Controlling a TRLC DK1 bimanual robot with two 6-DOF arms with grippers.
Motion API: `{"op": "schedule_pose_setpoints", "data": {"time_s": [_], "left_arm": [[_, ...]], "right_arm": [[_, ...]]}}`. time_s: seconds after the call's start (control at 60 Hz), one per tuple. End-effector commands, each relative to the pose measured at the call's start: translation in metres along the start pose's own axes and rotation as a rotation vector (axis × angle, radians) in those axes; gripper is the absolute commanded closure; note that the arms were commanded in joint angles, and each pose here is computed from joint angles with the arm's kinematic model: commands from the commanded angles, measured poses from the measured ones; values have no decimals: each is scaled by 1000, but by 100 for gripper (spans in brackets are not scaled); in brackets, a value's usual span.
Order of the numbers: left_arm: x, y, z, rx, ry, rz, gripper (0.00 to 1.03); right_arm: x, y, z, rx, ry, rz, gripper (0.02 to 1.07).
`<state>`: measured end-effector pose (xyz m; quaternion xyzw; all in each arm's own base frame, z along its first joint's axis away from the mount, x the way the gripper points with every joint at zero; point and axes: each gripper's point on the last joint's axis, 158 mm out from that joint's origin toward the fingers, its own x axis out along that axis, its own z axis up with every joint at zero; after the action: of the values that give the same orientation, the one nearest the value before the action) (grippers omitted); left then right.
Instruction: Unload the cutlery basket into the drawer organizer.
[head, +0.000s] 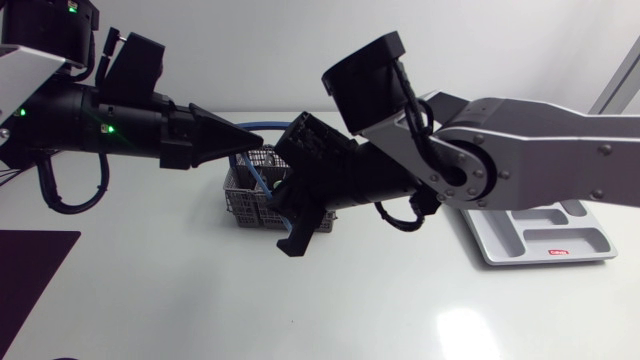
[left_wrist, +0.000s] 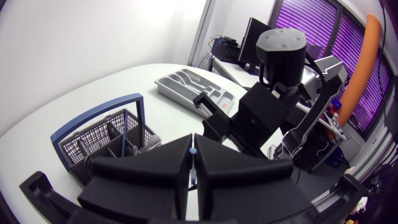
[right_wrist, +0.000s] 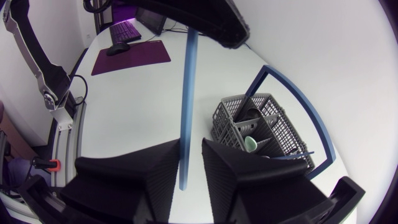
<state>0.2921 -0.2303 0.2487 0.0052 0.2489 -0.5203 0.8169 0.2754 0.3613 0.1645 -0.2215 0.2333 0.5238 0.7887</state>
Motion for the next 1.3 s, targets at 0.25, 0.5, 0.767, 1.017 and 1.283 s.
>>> {"op": "schedule_pose_setpoints", "data": {"time_s": [0.25, 0.5, 0.767, 1.017, 1.283], "left_arm": [[-5, 13, 7, -83, -10, 19, 57], [-50, 37, 93, -55, -224, 123, 17], [-89, 77, 128, -7, -312, 287, 16], [-24, 92, 34, 184, 46, 364, 18], [23, 86, -31, 370, 312, 407, 21]], "right_arm": [[5, 7, -11, -13, 27, 14, 102], [-4, 16, -27, -10, 54, 31, 102], [-44, -19, -54, 66, 66, -72, 102], [-106, -116, -109, 284, 119, -322, 102], [-165, -214, -196, 573, 220, -546, 101]]}}
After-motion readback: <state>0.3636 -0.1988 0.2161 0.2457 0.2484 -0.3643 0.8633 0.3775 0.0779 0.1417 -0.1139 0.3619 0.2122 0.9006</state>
